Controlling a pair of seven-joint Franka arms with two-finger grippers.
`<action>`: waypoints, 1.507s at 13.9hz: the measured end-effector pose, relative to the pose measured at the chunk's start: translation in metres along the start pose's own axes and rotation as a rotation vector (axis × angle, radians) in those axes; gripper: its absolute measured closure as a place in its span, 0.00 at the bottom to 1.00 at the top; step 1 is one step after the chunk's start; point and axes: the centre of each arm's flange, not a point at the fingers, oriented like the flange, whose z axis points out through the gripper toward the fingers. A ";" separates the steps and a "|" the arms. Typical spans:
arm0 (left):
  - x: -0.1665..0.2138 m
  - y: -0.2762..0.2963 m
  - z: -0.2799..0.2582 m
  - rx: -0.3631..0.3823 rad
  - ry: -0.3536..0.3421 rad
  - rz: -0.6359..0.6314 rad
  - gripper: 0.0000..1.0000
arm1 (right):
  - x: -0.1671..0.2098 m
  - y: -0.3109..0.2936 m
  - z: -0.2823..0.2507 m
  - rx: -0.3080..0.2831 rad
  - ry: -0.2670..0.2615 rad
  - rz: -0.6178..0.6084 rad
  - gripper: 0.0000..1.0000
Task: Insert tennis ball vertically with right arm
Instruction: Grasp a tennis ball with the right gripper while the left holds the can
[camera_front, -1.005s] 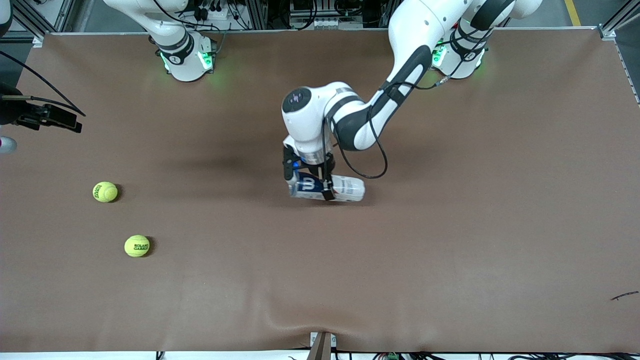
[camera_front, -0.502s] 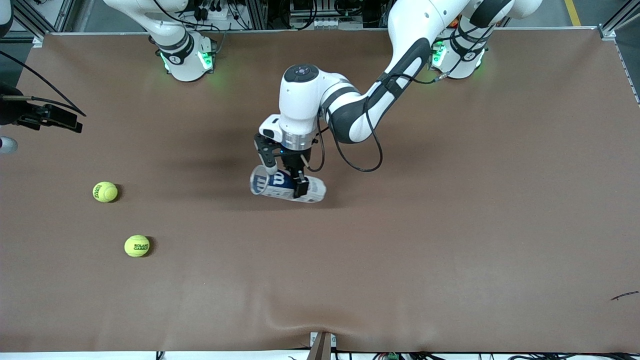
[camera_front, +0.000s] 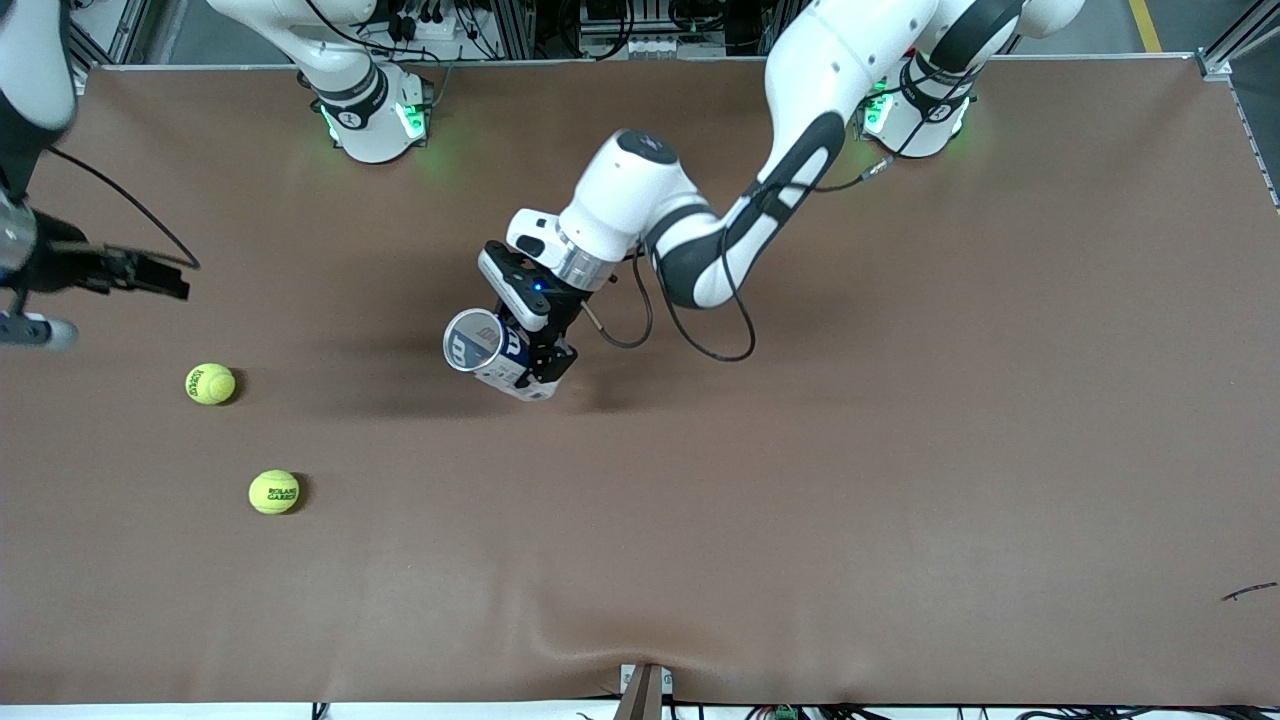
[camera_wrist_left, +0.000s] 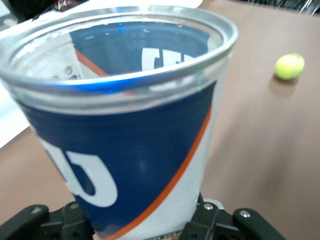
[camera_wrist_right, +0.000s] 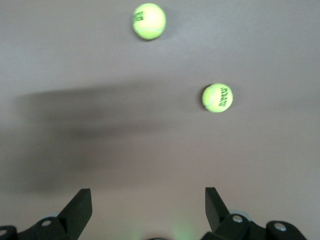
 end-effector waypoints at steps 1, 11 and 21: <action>-0.013 -0.006 0.008 -0.010 0.025 -0.015 0.35 | 0.012 0.011 0.022 -0.012 -0.001 -0.022 0.00; -0.106 -0.046 0.048 -0.065 0.105 -0.017 0.33 | 0.079 0.113 0.240 -0.035 0.005 -0.292 0.00; -0.126 -0.050 0.054 -0.064 0.073 0.046 0.33 | 0.074 0.145 0.301 0.004 -0.067 -0.029 0.00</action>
